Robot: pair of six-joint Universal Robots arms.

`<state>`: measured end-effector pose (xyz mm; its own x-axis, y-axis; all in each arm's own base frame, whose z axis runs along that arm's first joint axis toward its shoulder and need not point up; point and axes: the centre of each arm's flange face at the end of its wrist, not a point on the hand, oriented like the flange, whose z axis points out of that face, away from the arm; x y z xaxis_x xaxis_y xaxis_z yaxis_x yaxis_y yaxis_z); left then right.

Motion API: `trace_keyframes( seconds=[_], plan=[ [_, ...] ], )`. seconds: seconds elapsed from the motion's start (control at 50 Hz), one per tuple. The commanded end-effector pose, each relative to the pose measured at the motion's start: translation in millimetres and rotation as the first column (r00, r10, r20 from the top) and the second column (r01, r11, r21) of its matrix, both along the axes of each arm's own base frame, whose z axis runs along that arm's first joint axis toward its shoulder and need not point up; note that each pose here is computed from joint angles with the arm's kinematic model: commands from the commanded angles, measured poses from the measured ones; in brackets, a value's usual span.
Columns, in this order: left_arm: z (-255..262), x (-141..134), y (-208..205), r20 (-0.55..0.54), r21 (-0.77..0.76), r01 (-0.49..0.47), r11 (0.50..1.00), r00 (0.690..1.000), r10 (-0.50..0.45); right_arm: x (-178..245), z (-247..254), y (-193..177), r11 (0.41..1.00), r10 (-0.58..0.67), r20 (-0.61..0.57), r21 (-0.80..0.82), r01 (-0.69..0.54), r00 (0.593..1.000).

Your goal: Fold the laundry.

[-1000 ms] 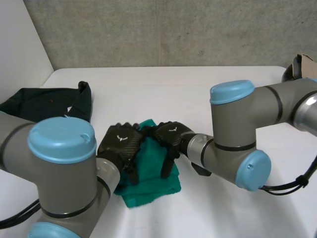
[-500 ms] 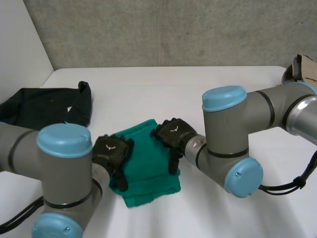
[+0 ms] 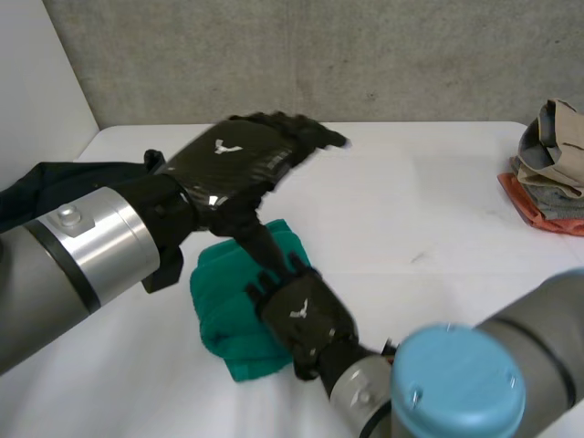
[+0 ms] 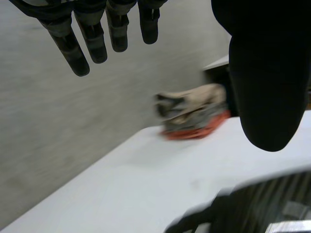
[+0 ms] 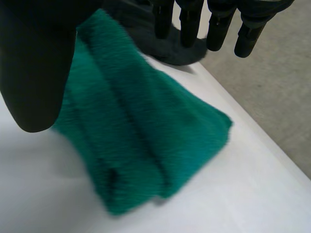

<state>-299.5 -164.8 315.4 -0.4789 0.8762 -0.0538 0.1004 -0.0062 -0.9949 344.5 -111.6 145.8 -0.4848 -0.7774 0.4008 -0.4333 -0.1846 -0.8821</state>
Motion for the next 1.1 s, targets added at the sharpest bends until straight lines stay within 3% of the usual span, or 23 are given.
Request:
trace_keyframes(
  seconds=[0.02,0.28,0.74,0.98,1.1],
  plan=[
    [4.1,-8.7,23.0,-0.009,0.046,0.251,0.967,0.968,-0.251,9.0,-25.2,3.1,0.999,0.012,0.034,-0.043,-0.010,0.999],
    [0.5,-12.8,25.5,-0.013,0.000,0.180,0.984,0.984,-0.180,30.8,-45.7,-19.7,0.992,0.012,0.050,-0.127,-0.006,0.999],
    [7.7,-6.2,14.4,-0.043,-0.038,0.121,0.992,0.992,-0.123,59.6,-25.2,-63.0,0.980,-0.001,0.136,-0.197,0.028,0.991],
    [33.2,1.9,2.7,-0.112,-0.097,0.057,0.994,0.991,-0.068,45.6,41.6,-119.1,0.955,-0.094,0.289,-0.245,0.168,0.953],
    [50.4,3.8,-1.3,-0.172,-0.120,0.021,0.993,0.984,-0.041,20.0,103.1,-174.2,0.891,-0.160,0.404,-0.334,0.308,0.901]
  ],
)
